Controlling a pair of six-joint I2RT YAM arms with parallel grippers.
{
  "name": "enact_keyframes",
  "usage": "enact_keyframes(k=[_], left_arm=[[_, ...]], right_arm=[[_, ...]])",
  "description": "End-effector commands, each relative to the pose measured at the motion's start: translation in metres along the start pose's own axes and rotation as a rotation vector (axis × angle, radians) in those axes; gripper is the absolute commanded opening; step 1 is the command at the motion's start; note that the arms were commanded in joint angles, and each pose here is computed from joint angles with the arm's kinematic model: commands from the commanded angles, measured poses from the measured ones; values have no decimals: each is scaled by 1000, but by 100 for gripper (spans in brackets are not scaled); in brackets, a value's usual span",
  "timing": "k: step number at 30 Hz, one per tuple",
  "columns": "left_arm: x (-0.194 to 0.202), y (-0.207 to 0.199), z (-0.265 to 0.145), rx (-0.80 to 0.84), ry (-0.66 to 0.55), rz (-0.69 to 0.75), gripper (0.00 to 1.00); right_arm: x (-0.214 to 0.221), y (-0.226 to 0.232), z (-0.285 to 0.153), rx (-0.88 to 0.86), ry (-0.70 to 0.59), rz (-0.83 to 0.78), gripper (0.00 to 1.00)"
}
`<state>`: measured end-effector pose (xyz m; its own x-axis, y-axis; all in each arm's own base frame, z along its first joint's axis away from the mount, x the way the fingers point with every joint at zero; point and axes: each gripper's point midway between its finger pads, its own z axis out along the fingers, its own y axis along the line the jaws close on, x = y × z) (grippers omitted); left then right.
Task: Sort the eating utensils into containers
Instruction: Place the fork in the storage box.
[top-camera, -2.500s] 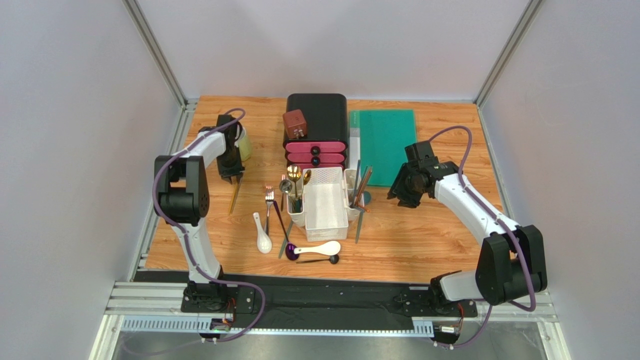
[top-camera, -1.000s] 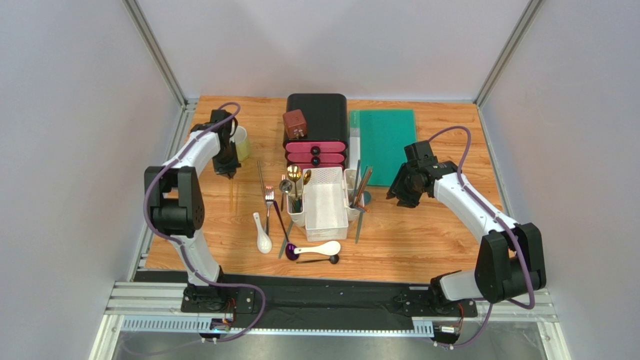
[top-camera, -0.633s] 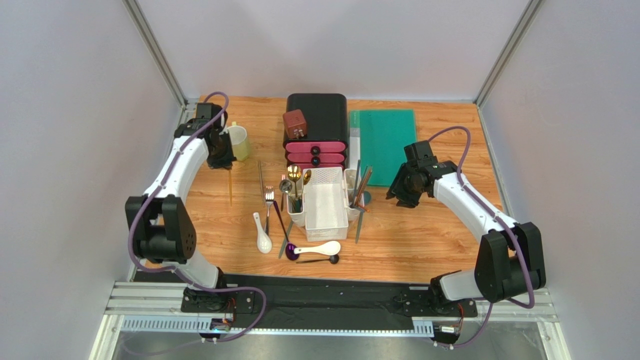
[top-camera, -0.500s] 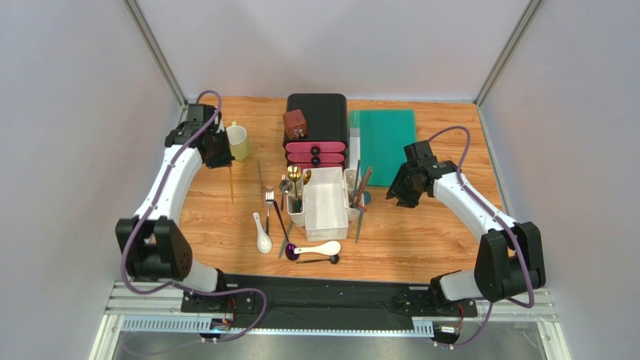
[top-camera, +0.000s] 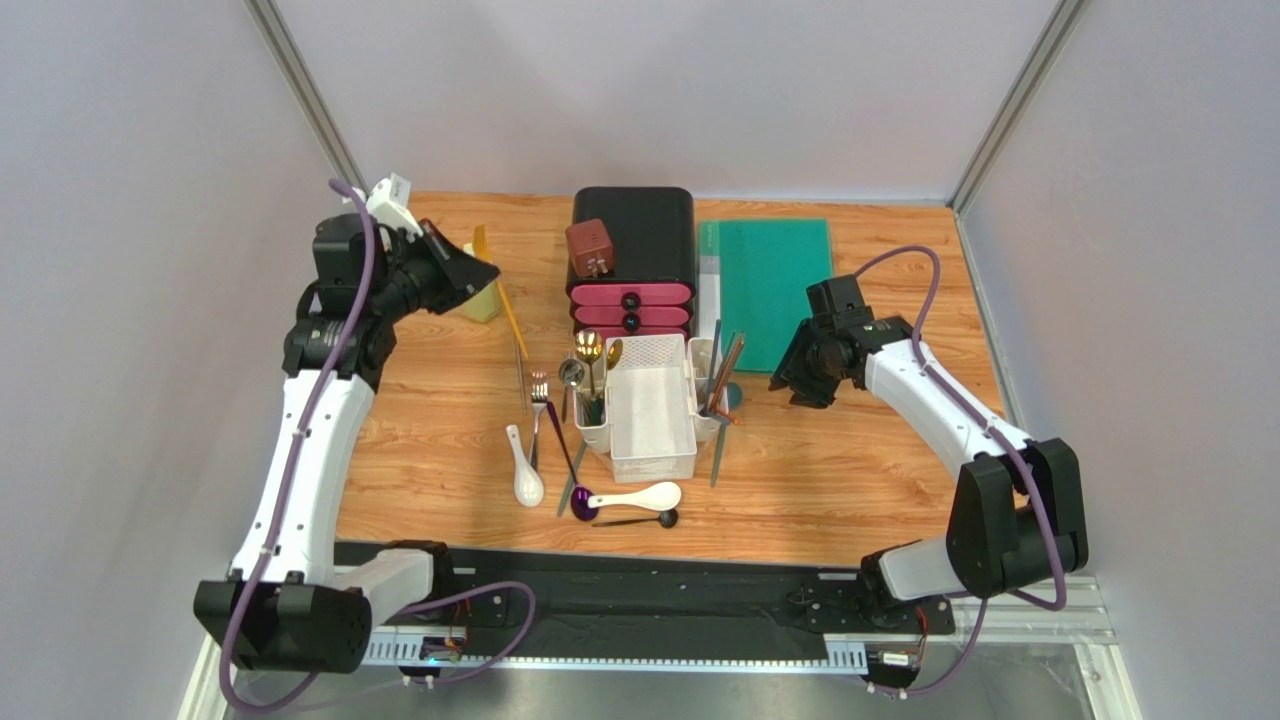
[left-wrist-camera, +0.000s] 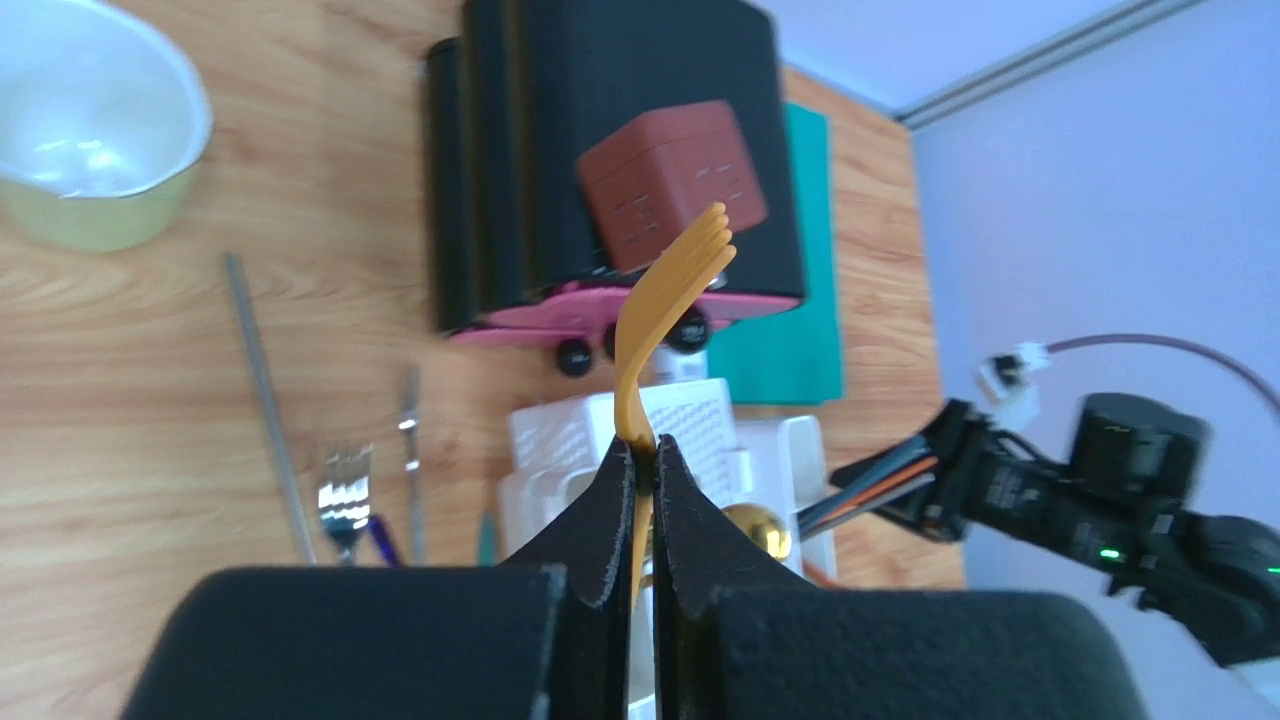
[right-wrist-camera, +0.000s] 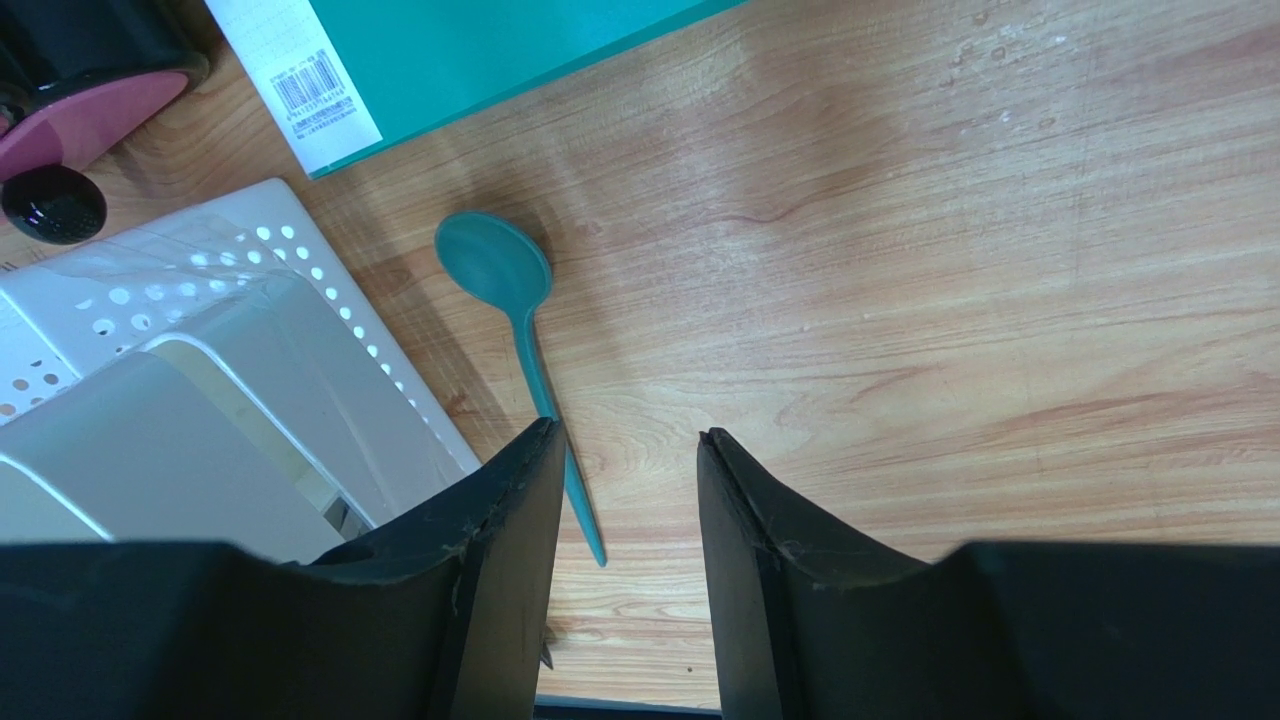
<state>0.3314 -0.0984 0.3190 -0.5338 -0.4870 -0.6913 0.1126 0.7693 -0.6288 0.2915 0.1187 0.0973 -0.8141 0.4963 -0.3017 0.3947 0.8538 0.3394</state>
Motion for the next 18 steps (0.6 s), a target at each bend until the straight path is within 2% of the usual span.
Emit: enact_keyframes(k=[1, 5, 8, 10, 13, 18], left_arm=[[-42, -76, 4, 320, -45, -26, 0], [-43, -123, -5, 528, -4, 89, 0], [-38, -141, -6, 643, 31, 133, 0], [-33, -145, -1, 683, 66, 132, 0], [-14, -140, 15, 634, 112, 179, 0], [24, -146, 39, 661, 189, 215, 0]], right_arm=[[-17, 23, -8, -62, -44, 7, 42], [-20, 25, -10, -66, -55, 4, 42], [-19, 24, -9, -64, -50, 3, 42], [-17, 23, -7, -64, -47, 3, 43], [-16, 23, -6, -64, -44, 4, 42], [-16, 22, -5, -61, -43, 4, 43]])
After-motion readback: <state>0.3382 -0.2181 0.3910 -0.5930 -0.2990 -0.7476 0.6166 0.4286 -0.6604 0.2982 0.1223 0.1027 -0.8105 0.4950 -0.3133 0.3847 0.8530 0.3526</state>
